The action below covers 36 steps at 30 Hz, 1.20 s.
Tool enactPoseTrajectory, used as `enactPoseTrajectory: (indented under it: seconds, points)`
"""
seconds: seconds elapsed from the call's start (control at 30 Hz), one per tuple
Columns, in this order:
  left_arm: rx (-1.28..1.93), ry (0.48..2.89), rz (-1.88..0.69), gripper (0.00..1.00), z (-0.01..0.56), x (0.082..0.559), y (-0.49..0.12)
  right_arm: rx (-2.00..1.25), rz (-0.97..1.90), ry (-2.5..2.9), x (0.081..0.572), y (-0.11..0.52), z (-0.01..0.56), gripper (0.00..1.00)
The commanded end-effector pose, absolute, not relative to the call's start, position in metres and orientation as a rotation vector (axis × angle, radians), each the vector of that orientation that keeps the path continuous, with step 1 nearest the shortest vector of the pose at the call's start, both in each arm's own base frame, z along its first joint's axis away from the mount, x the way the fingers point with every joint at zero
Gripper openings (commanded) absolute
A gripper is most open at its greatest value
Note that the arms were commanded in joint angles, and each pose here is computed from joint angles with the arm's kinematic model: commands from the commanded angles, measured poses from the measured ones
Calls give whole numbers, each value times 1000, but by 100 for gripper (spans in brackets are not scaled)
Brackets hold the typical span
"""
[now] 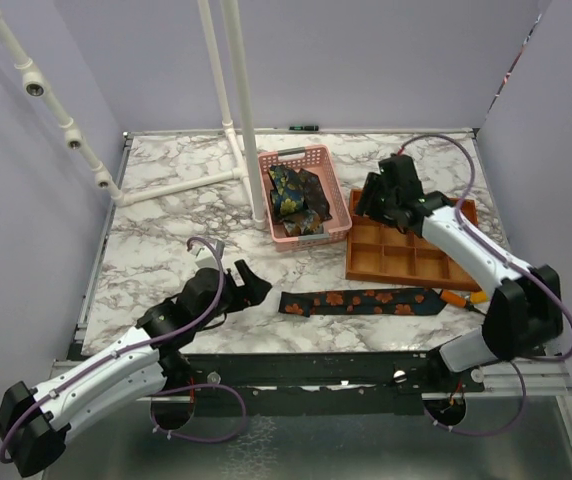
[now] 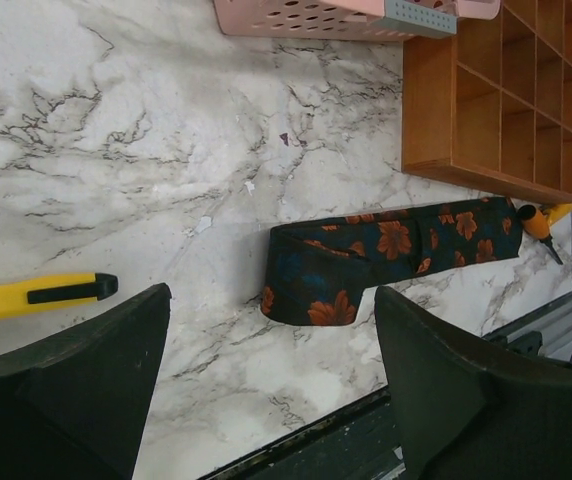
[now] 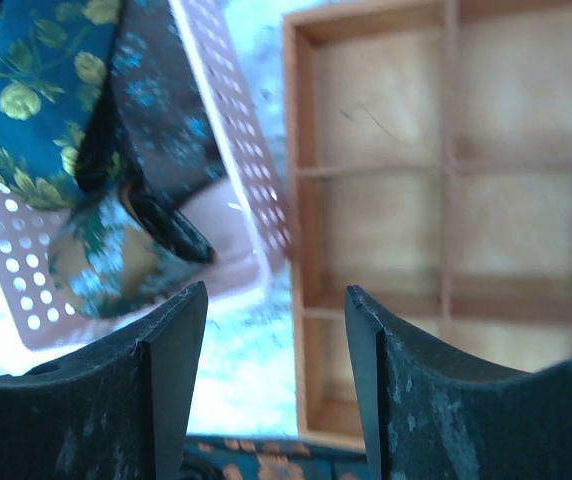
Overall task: Roll the ties
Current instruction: Move the storage box to the center of the board, then move the bin to the center of the board.
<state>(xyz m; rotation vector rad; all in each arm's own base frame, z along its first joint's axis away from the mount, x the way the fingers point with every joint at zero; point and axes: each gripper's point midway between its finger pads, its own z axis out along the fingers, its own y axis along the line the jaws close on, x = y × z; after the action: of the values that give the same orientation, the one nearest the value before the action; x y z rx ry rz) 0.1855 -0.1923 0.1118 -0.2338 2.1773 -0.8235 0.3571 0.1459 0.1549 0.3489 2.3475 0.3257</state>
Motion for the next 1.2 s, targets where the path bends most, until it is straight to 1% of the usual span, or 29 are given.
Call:
enactPoseTrajectory:
  seconds: [0.0,0.07,0.17,0.27,0.43,0.5,0.53,0.63,0.7,0.73,0.77,0.87,1.03,1.17]
  points:
    - [-249,2166,-765,84,123,185,-178,107,301,2327,403,179,163,62]
    - [-260,2161,-768,84,125,184,-176,66,254,2364,423,185,156,62]
    - [-272,2156,-778,84,126,184,-176,45,109,2443,448,182,131,63]
    - [-268,2154,-781,84,128,184,-176,21,-6,2500,465,178,108,63]
    - [-257,2163,-753,84,126,186,-175,-44,-8,2549,482,191,77,61]
    - [-249,2172,-747,84,126,186,-176,-54,31,2548,487,198,72,57]
    - [-248,2172,-743,84,126,187,-177,-51,48,2543,489,201,72,52]
    - [-251,2169,-737,84,127,188,-176,-11,71,2530,497,206,75,30]
    - [-251,2171,-732,84,126,188,-176,24,97,2501,505,209,84,17]
    - [-252,2170,-730,84,126,188,-176,51,108,2488,508,210,89,11]
    - [-253,2170,-730,84,126,189,-176,84,121,2474,512,210,95,7]
    - [-253,2173,-731,84,125,188,-176,230,150,2426,522,201,114,0]
    - [-257,2173,-731,84,125,187,-175,430,195,2350,534,180,141,0]
    - [-256,2180,-729,84,124,187,-175,504,156,2304,544,155,156,0]
